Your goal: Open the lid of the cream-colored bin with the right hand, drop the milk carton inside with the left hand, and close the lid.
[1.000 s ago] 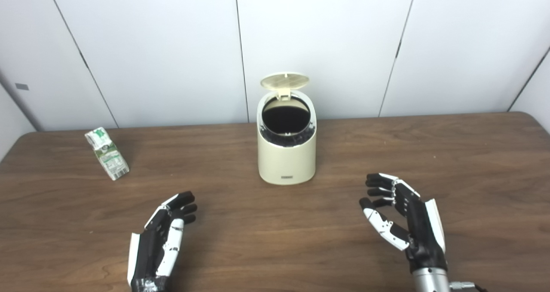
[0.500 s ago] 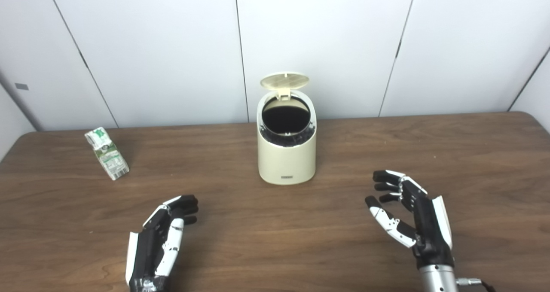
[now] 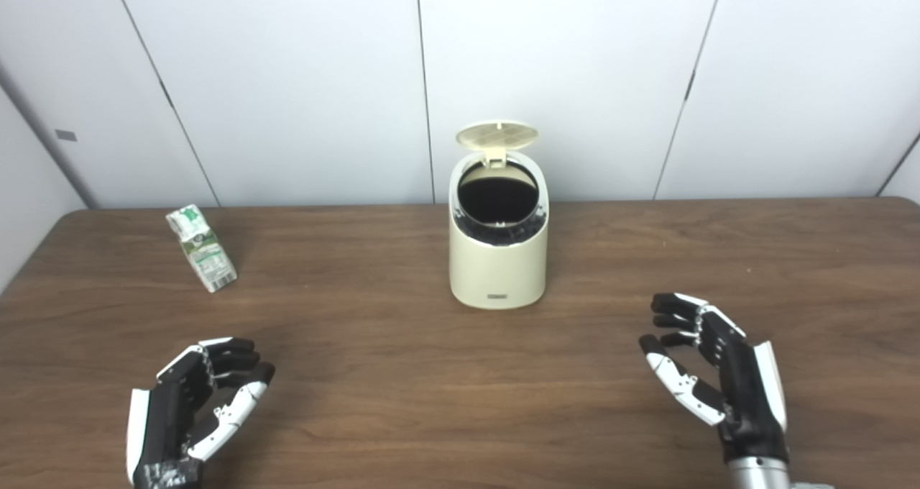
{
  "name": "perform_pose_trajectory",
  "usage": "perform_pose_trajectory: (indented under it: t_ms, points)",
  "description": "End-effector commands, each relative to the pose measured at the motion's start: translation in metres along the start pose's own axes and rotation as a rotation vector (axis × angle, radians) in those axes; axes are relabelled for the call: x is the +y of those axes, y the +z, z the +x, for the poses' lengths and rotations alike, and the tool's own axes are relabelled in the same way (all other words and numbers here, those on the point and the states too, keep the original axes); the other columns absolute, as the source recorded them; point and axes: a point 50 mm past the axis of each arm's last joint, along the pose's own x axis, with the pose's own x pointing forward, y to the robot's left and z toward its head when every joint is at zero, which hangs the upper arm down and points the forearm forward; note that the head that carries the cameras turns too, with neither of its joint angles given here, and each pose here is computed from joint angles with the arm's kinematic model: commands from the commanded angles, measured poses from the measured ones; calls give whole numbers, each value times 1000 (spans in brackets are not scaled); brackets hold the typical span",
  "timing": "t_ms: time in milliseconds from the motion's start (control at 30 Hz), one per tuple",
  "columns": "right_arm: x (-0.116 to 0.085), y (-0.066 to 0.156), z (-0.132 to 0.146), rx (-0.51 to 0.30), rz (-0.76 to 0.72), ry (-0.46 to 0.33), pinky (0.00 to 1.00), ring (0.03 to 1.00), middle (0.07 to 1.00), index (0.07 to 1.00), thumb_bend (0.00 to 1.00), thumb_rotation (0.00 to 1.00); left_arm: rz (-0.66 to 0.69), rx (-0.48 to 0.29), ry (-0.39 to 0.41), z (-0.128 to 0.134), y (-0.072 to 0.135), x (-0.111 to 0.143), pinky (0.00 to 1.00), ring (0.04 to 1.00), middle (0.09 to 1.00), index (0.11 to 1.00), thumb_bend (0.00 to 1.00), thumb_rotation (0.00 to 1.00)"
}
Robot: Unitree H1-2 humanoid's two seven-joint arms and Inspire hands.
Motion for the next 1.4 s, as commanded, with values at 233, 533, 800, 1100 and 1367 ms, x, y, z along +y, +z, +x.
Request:
perform_pose_trajectory:
  t_ms: [233,533,800,1100,1367]
  points:
    - [-40,-8,25,-71,-26,-59,590,685,699,670,237,242,22,0,161,2,6,29,567,649,636,686,831,283]
    - [-58,-22,41,-80,2,-56,541,672,686,655,213,213,-43,65,197,18,10,39,769,793,801,846,890,329]
    - [-63,-27,55,-64,-44,-61,452,598,626,591,299,531,-56,104,217,49,12,39,837,882,860,893,983,360]
    - [-63,-36,59,-68,-41,-59,463,596,626,588,309,529,45,138,216,83,11,49,867,885,888,907,997,396]
    - [-61,-42,62,-75,-36,-54,455,589,623,585,316,510,109,159,166,109,9,50,838,886,903,920,1000,361]
